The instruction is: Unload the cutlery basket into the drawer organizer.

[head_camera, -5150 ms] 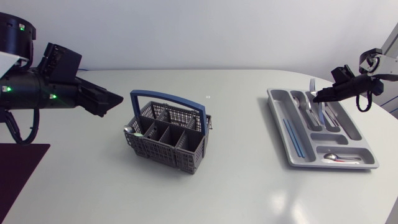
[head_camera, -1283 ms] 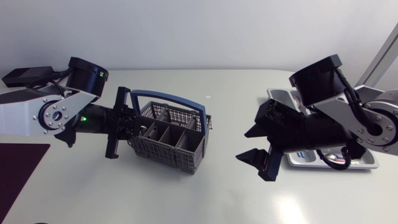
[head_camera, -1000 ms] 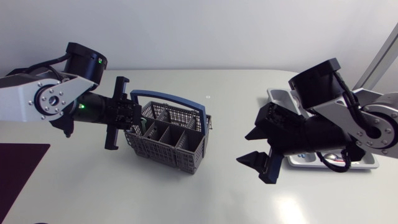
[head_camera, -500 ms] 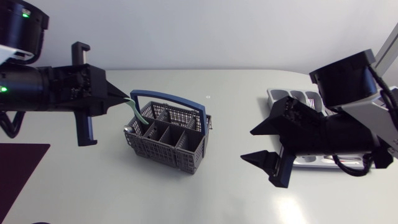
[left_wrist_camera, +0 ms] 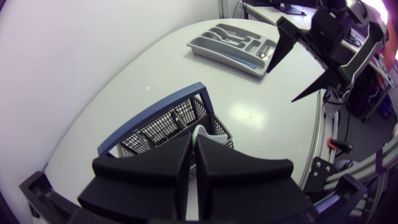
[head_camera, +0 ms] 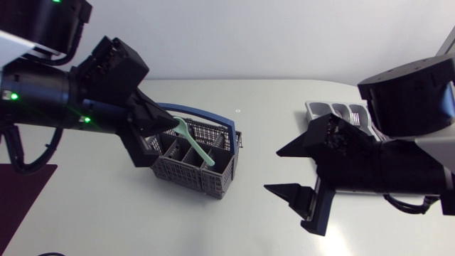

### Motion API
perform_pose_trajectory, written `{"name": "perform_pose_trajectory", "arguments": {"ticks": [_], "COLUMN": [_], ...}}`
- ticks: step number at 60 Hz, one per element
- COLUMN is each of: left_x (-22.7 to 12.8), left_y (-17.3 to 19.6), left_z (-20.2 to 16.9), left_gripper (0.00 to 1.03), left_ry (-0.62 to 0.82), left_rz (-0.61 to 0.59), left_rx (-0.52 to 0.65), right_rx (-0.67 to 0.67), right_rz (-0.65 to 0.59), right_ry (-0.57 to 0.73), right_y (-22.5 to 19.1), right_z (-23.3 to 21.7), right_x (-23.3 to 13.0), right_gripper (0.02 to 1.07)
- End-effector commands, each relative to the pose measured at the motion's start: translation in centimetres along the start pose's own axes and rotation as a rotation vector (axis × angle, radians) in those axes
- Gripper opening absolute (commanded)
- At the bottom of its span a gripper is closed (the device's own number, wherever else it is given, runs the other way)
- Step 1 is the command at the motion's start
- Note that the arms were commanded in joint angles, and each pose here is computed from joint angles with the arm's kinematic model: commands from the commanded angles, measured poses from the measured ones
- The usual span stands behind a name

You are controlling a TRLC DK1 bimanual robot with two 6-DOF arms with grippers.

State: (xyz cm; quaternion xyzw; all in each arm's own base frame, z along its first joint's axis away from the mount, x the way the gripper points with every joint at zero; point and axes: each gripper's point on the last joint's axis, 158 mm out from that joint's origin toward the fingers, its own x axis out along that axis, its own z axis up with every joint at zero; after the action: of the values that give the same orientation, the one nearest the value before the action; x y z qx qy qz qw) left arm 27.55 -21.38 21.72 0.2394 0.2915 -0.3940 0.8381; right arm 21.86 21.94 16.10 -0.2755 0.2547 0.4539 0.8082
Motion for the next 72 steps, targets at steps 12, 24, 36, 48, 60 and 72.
{"name": "perform_pose_trajectory", "arguments": {"ticks": [12, 24, 36, 48, 60, 72], "left_x": [3.2, 4.6, 5.2, 5.8, 6.3, 6.5], "left_y": [-1.1, -1.6, -2.1, -2.5, -3.2, -2.9], "left_z": [1.2, 1.7, 2.3, 3.2, 3.3, 3.1], "left_gripper": [0.03, 0.03, 0.03, 0.03, 0.03, 0.03], "left_ry": [0.014, 0.014, 0.016, 0.029, 0.048, 0.053], "left_rz": [-0.044, -0.101, -0.177, -0.23, -0.271, -0.27], "left_rx": [-0.253, -0.344, -0.405, -0.439, -0.457, -0.466], "right_rx": [-0.006, -0.03, -0.05, -0.054, -0.052, -0.063], "right_rz": [-0.044, -0.073, -0.103, -0.195, -0.275, -0.291], "right_ry": [-0.037, -0.073, -0.089, -0.095, -0.137, -0.138], "right_y": [0.8, 0.9, 0.7, -1.2, -3.0, -3.5], "right_z": [2.1, 4.0, 5.2, 6.0, 6.9, 6.9], "right_x": [2.1, 3.8, 6.0, 7.4, 7.4, 8.2], "right_gripper": [0.8, 0.63, 0.48, 0.39, 0.38, 0.2]}}
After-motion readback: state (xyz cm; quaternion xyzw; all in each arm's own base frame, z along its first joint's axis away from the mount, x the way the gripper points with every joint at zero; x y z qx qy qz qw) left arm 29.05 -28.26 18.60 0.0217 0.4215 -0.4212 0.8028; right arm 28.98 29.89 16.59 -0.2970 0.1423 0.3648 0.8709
